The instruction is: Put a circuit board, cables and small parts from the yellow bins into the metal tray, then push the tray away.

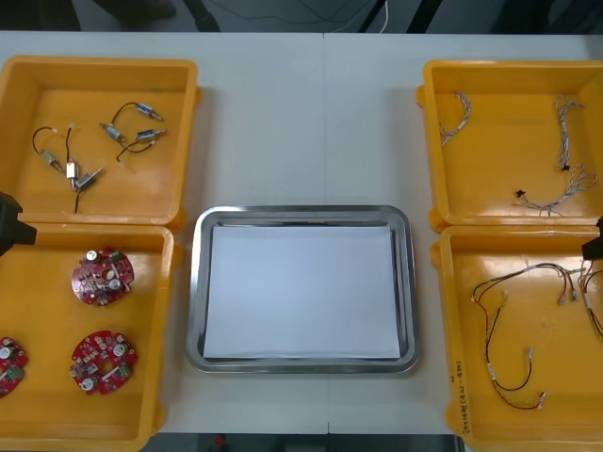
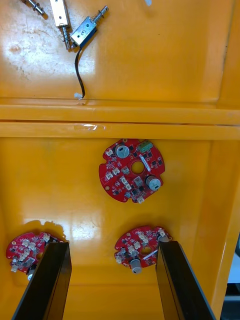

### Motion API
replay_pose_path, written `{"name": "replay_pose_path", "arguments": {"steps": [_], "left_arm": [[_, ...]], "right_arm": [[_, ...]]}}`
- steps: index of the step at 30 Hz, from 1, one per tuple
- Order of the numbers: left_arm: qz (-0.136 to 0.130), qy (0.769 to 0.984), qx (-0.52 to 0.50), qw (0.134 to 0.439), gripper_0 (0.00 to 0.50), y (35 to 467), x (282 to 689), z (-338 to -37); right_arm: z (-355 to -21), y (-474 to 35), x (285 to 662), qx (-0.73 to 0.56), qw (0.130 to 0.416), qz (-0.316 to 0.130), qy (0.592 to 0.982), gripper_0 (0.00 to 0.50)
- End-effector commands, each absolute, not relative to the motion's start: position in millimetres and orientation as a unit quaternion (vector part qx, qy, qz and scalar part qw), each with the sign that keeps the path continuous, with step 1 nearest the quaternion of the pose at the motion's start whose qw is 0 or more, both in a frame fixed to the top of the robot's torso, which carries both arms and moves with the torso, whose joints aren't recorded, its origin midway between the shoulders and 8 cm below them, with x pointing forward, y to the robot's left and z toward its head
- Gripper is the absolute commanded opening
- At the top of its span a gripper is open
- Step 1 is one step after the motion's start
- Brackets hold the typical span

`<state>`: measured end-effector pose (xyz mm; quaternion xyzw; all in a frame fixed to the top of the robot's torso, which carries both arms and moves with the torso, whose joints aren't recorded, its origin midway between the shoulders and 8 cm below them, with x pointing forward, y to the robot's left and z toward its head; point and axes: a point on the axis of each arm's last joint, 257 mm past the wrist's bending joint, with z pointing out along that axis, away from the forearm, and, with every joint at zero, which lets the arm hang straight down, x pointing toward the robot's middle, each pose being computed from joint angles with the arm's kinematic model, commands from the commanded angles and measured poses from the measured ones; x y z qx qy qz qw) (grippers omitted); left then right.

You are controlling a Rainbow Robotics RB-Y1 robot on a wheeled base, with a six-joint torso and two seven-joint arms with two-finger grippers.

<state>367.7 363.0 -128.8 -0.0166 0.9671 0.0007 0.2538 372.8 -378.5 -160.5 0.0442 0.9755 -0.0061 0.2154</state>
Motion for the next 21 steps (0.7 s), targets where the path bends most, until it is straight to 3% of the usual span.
{"name": "replay_pose_path", "arguments": {"steps": [1,21], "left_arm": [[0.029,0.965,-0.003,0.26,0.5,376.2,363.1,-117.0],[0.029,0.965,-0.003,0.26,0.5,376.2,363.1,-117.0]], "right_arm": [[-147.5,-395.5,371.3,0.047,0.224,-0.026,0.973,0.5],[-147.5,-395.5,371.3,0.047,0.224,-0.026,0.973,0.5]]}}
